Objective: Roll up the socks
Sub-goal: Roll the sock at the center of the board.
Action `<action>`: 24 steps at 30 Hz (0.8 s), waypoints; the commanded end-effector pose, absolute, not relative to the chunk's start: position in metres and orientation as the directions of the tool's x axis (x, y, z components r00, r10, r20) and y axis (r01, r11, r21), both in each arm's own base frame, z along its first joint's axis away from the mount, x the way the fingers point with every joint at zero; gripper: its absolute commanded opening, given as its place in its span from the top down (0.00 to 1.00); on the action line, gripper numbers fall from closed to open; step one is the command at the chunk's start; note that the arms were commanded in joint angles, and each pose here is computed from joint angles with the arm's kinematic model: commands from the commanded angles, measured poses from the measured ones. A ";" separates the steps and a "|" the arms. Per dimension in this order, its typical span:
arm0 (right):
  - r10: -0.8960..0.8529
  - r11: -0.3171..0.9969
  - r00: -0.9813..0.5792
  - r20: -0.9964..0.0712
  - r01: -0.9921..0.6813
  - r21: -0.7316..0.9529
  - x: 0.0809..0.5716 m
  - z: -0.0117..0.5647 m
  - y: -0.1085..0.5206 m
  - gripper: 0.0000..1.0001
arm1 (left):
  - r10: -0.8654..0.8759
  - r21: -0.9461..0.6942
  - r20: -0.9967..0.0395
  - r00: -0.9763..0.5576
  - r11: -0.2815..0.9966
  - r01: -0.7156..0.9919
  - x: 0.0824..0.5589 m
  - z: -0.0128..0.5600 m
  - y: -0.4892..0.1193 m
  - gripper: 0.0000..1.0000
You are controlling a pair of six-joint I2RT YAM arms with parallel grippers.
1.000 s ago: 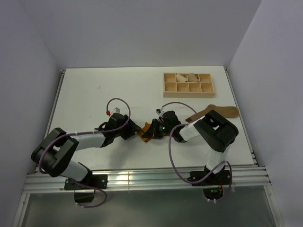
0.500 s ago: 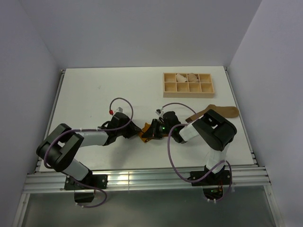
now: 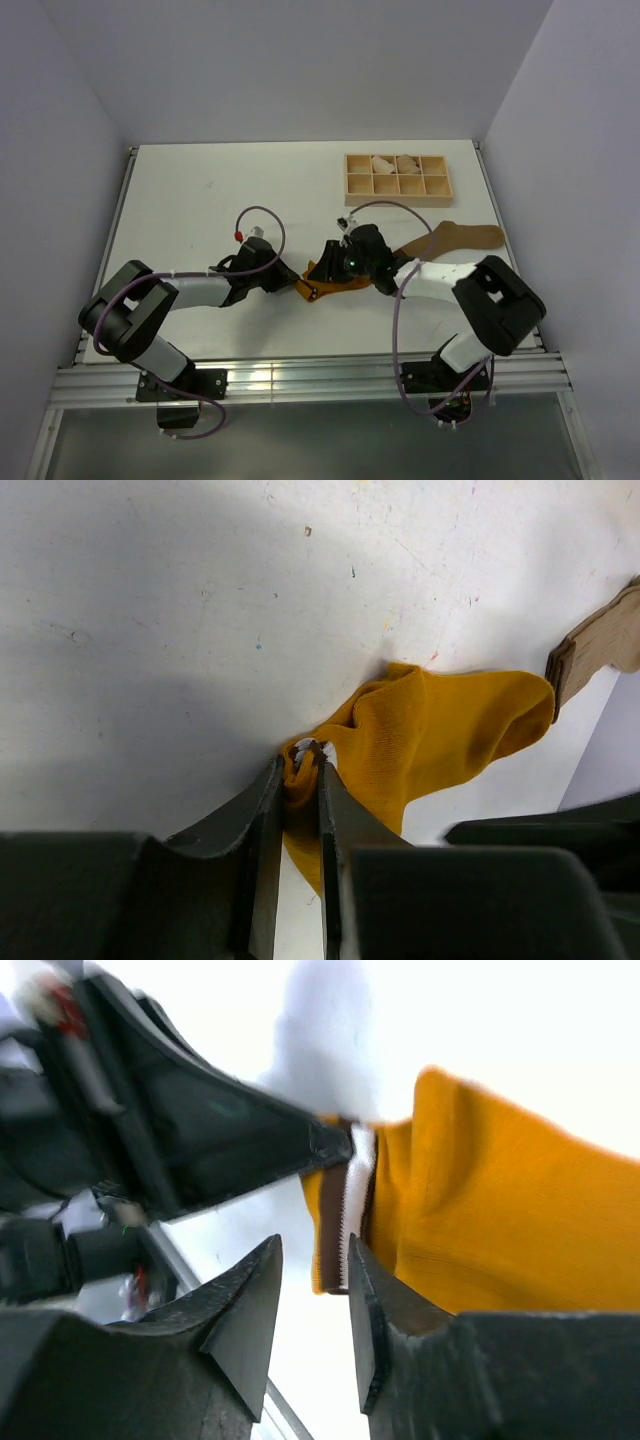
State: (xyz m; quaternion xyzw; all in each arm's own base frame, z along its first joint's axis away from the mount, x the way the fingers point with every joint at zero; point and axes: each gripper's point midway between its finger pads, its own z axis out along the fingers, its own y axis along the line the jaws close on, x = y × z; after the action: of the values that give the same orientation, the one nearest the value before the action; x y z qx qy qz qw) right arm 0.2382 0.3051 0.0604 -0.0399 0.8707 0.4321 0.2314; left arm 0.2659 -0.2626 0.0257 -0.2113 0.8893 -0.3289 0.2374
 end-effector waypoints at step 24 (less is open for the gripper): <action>-0.046 0.919 -0.795 -0.605 -0.272 0.287 0.351 0.030 0.276 0.58 | -0.623 -0.575 -0.323 -0.712 0.727 -0.375 0.286 0.010 -0.220 0.94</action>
State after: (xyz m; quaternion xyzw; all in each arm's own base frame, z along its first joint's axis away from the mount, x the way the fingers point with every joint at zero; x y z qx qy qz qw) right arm 0.3233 0.2722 0.0226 -0.0479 0.9371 0.2013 0.2812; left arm 0.2801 -0.2492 0.0251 -0.2425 0.8886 -0.2990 0.2493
